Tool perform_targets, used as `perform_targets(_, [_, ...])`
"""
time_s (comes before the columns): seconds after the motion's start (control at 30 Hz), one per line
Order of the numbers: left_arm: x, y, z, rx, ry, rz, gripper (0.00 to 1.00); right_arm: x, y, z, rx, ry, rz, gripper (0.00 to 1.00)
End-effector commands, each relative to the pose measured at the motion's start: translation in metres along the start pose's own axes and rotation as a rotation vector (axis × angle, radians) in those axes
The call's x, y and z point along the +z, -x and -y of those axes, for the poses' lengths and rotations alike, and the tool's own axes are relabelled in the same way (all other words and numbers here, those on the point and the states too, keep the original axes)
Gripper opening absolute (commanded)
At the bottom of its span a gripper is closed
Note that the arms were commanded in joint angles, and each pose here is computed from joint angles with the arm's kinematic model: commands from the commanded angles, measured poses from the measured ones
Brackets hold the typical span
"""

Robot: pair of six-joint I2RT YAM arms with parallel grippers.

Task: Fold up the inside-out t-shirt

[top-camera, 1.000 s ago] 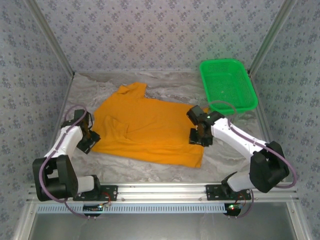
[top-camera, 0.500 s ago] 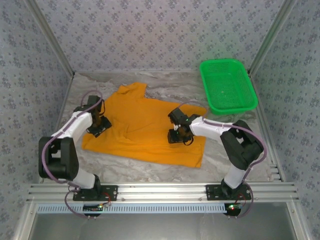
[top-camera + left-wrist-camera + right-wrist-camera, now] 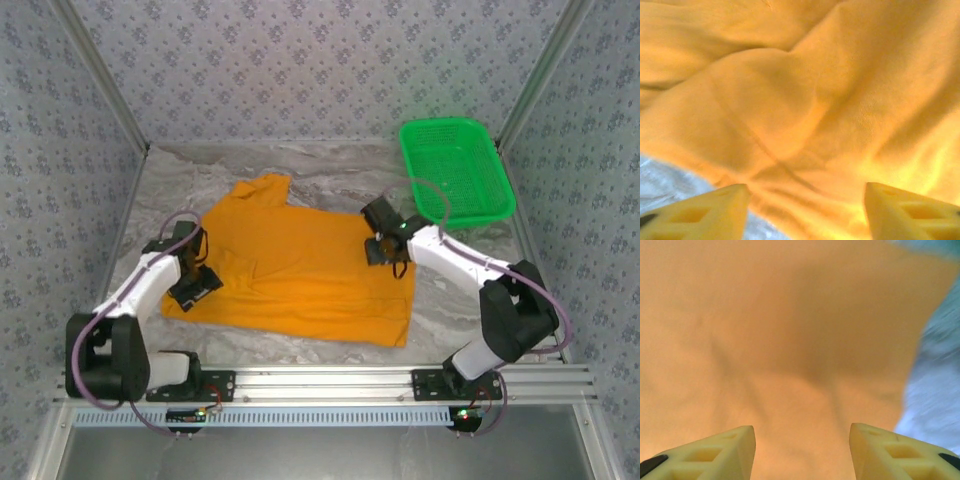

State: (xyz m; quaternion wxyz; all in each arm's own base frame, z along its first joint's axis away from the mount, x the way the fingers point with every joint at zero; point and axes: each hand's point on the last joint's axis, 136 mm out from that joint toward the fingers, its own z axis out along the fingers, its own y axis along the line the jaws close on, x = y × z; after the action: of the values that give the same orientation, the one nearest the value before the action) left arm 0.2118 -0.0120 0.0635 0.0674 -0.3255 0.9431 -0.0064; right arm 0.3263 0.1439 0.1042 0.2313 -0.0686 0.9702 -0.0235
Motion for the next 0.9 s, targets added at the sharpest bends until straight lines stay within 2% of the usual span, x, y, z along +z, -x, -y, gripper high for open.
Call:
perform_targets(0.0, [-0.048,0.039,0.013,0.041,-0.025,0.153,0.72,-0.006,0.053,0.03,-0.022,-0.054,0.07,0.55])
perform_targets(0.07, [-0.069,0.075,0.036,0.111,-0.068,0.265,0.79,0.003,0.072,0.025,0.005,0.03,0.065,0.55])
perform_targets(0.1, [-0.077,0.096,0.055,0.166,-0.11,0.327,0.81,0.009,0.079,0.024,0.028,0.05,0.057,0.55])
perform_targets(0.2, [-0.09,0.138,0.116,0.331,-0.26,0.399,0.79,0.019,0.095,0.026,0.073,0.064,0.054,0.55])
perform_targets(0.3, [-0.086,0.167,0.165,0.512,-0.315,0.399,0.76,0.021,0.108,0.036,0.12,0.056,0.064,0.56])
perform_targets(0.43, [-0.068,0.177,0.219,0.789,-0.423,0.331,0.73,0.018,0.108,0.037,0.116,0.08,0.041,0.58])
perform_targets(0.5, [-0.054,0.181,0.236,0.897,-0.458,0.327,0.72,0.023,0.103,0.027,0.054,0.129,0.006,0.62])
perform_targets(0.6, [-0.028,0.192,0.25,1.01,-0.459,0.321,0.72,0.038,0.093,0.028,-0.097,0.107,-0.069,0.62])
perform_targets(0.77, [-0.009,0.219,0.27,1.057,-0.478,0.316,0.75,0.052,0.089,0.034,-0.465,0.039,-0.079,0.65])
perform_targets(0.87, [0.002,0.231,0.283,1.093,-0.464,0.288,0.75,0.056,0.098,0.04,-0.533,0.025,-0.076,0.67])
